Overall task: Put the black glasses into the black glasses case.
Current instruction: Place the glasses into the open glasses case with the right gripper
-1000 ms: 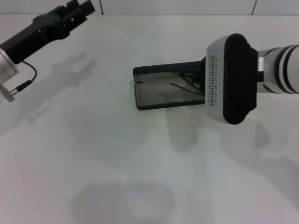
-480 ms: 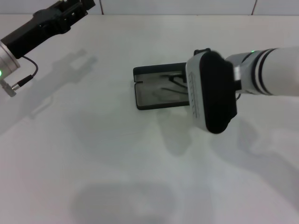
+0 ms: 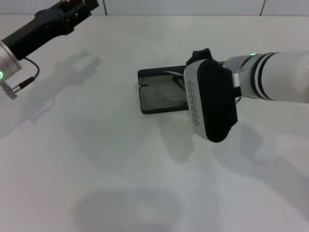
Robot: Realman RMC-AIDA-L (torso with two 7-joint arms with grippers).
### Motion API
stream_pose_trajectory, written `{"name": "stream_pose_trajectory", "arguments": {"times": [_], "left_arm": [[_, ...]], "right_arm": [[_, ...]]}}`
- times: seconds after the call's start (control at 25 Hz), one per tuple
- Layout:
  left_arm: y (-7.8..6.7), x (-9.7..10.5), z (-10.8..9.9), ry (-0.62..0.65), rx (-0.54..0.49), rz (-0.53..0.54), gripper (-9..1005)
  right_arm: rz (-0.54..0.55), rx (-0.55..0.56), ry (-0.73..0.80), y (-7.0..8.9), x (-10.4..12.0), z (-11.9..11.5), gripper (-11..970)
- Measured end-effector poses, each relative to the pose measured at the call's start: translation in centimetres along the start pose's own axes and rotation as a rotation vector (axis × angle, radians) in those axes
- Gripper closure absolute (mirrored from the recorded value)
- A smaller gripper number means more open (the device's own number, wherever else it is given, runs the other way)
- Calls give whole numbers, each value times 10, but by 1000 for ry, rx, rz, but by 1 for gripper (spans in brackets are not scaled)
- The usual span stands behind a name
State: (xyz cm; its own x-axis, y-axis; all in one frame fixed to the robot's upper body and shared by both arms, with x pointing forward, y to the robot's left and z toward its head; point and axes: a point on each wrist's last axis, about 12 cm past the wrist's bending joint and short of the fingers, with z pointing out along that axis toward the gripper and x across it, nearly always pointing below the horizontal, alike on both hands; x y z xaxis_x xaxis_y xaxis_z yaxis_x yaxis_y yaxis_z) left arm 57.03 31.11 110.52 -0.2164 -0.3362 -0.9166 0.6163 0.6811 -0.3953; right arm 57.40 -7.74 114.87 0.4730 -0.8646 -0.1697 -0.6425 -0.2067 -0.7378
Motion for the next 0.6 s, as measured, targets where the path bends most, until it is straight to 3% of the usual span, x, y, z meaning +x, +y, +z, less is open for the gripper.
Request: {"name": "stream_pose_trajectory", "arguments": {"times": [0.6], "left_arm": [[-1,0,3,7,5,6,389]], "right_arm": [[-1,29,0,7,5,1,774]]}}
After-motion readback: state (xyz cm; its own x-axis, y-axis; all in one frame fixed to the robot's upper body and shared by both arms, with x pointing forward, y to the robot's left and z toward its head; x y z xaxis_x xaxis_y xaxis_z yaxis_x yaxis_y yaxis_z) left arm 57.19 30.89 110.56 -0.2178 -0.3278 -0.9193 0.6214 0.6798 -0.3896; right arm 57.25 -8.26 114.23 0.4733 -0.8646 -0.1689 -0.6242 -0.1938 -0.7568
